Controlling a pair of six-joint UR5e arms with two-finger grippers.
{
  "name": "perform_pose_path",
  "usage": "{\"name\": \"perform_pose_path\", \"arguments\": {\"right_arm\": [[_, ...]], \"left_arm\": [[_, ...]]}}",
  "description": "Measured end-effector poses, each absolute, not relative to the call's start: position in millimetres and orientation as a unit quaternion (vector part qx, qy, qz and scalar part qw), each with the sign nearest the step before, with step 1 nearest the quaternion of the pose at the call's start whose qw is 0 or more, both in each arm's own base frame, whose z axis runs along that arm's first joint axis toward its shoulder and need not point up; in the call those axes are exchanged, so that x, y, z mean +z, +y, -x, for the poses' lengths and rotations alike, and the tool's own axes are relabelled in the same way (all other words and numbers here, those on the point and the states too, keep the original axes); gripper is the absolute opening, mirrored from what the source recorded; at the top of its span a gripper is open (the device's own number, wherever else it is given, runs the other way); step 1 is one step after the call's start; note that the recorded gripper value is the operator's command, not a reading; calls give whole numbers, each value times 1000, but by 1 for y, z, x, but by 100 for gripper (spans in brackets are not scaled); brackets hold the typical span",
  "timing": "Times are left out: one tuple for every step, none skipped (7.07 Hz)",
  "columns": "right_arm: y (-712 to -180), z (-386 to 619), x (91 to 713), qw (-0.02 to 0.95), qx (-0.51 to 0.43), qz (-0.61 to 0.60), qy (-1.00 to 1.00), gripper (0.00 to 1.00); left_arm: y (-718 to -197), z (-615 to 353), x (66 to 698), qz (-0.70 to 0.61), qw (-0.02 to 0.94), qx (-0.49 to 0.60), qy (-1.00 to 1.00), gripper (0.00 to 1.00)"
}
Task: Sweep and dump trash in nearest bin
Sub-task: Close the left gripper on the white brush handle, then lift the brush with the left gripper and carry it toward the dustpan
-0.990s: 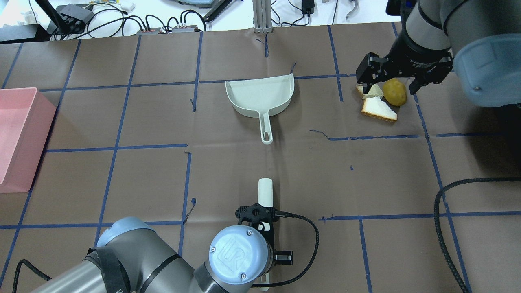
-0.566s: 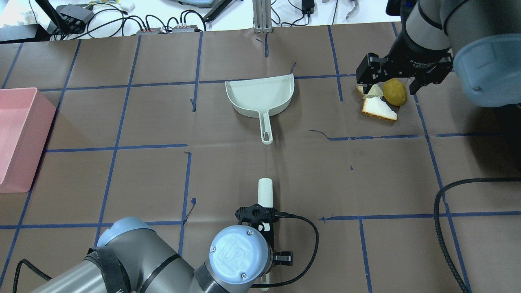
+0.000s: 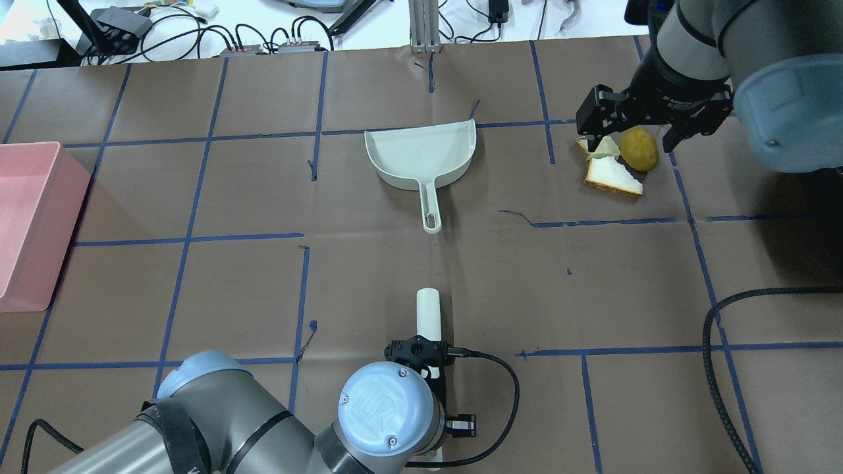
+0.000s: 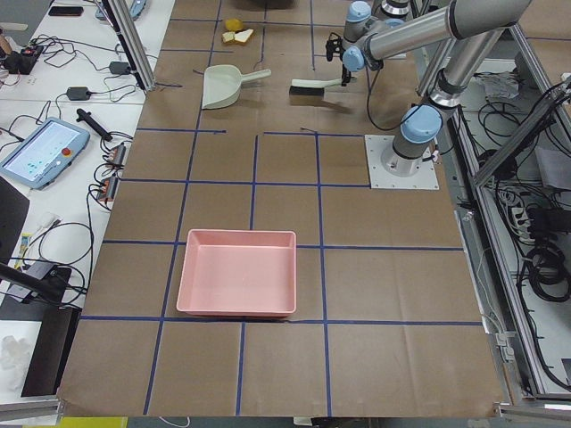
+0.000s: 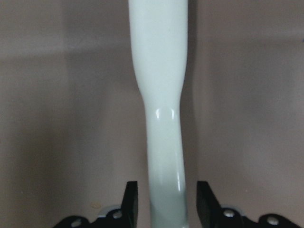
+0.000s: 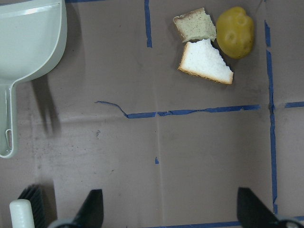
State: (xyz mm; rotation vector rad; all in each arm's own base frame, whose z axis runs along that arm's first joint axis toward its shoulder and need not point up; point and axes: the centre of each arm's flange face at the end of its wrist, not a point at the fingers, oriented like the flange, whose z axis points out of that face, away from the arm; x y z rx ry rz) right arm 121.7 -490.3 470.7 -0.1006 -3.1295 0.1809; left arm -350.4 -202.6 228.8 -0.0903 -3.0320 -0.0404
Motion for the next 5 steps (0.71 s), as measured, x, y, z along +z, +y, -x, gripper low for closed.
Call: {"name": "perform_pose_path", "arguments": {"right_arm": [[-490, -122, 471, 3, 58, 32, -998, 100], [-490, -122, 471, 3, 58, 32, -998, 100], [-490, -122, 471, 3, 58, 32, -998, 100], [-490, -122, 471, 3, 58, 32, -998, 100], [-490, -122, 471, 3, 58, 32, -998, 100]], "left_arm": [[-202, 351, 229, 29, 55, -15, -998, 7], [-202, 350, 231, 30, 54, -18, -998, 5], [-202, 350, 237, 31, 55, -15, -998, 3], [-208, 352, 248, 31, 58, -6, -998, 1], [-216, 355, 263, 30, 59, 0, -998, 0]]}}
